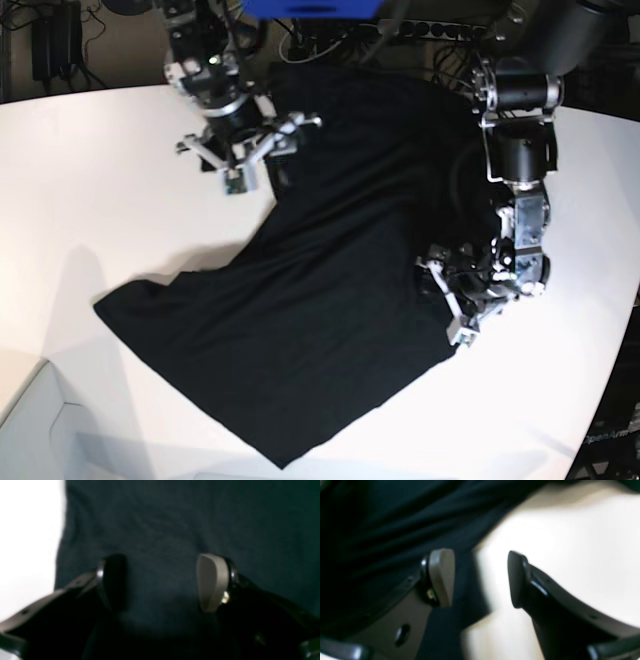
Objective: Layout the t-shirt on the table in an organized manner, then fold the t-shirt properly
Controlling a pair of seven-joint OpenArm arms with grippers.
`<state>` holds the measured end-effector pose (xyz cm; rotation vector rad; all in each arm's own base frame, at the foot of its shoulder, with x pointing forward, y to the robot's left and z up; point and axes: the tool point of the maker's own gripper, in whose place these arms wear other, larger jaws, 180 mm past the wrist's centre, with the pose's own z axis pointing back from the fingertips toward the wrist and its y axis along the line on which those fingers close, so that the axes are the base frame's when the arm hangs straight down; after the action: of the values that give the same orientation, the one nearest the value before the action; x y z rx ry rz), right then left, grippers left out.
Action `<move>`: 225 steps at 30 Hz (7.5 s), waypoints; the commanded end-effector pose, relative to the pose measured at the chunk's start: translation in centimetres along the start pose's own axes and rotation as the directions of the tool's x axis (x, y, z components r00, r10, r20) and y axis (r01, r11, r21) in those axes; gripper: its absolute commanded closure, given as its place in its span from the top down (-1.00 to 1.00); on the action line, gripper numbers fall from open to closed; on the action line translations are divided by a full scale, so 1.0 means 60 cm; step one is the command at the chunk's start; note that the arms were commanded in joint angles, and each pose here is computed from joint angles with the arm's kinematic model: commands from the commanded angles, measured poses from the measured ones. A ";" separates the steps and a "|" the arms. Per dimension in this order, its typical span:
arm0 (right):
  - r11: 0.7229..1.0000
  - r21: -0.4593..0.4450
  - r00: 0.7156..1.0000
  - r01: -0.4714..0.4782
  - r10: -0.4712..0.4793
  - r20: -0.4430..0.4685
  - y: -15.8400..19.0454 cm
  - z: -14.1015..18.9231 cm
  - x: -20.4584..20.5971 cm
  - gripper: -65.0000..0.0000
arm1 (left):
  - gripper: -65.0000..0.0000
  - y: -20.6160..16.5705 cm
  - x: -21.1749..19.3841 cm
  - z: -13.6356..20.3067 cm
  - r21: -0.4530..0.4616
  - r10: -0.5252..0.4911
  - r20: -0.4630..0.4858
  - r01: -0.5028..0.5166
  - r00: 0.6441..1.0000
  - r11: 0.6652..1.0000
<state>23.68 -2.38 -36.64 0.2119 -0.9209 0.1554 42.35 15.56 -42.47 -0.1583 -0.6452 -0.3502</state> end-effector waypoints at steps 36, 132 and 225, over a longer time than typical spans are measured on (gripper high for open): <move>0.905 -0.423 0.979 0.051 0.038 0.200 -0.382 -0.114 0.254 0.06 | 0.34 -0.026 -0.033 0.273 0.336 -0.179 0.040 0.155 0.983 0.929; 0.903 -0.429 1.000 -0.007 -0.004 -0.023 -0.314 0.054 -0.068 0.06 | -0.18 0.130 -0.365 0.228 0.468 0.326 -0.197 -0.203 0.925 0.860; 0.969 -0.246 0.993 -0.003 0.032 0.113 -0.198 -0.062 0.111 -1.00 | -1.00 0.159 -0.202 0.366 0.606 0.156 0.051 -0.155 0.986 0.780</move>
<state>32.02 -12.44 -36.67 -0.0092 -0.9749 0.0432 23.80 32.96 -34.05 0.3954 -0.6678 0.0346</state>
